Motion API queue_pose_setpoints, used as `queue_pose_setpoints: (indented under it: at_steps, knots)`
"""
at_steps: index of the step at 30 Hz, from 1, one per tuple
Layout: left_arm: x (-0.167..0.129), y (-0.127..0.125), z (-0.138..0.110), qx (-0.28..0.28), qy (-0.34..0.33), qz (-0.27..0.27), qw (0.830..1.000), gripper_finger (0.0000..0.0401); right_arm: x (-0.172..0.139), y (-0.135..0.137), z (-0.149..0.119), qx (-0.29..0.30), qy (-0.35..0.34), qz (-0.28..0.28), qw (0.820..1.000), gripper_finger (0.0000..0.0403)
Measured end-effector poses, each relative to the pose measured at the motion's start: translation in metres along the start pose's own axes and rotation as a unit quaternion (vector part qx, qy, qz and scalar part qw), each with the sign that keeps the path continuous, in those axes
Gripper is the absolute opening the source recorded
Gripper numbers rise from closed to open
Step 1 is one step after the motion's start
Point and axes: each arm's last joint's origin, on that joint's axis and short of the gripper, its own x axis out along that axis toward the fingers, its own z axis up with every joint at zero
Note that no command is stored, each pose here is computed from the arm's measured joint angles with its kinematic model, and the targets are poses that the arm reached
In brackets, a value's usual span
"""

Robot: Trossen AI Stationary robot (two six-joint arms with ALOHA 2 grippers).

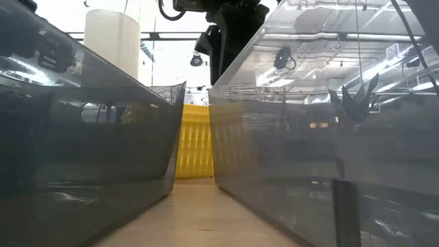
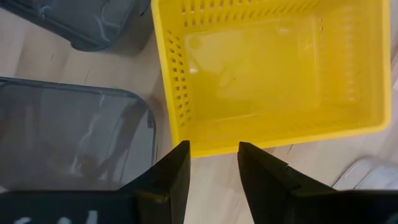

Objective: Stack baskets by color
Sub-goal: Stack the yellow bin on top of the yellow bin

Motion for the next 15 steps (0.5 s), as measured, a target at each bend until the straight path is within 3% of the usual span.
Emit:
queue_pose_setpoints:
  at_steps: [7, 15]
  knots:
    - [0.0, 0.0, 0.0, 0.001, -0.001, 0.004, 1.0, 0.0021, 0.007, 0.0, -0.002, 0.008, 0.011, -0.015, 1.0, 0.0134]
    - [0.0, 0.003, 0.0, -0.042, -0.007, 0.045, 0.998, 0.0013, 0.01, -0.016, -0.008, 0.199, 0.022, -0.039, 0.979, 0.0134]
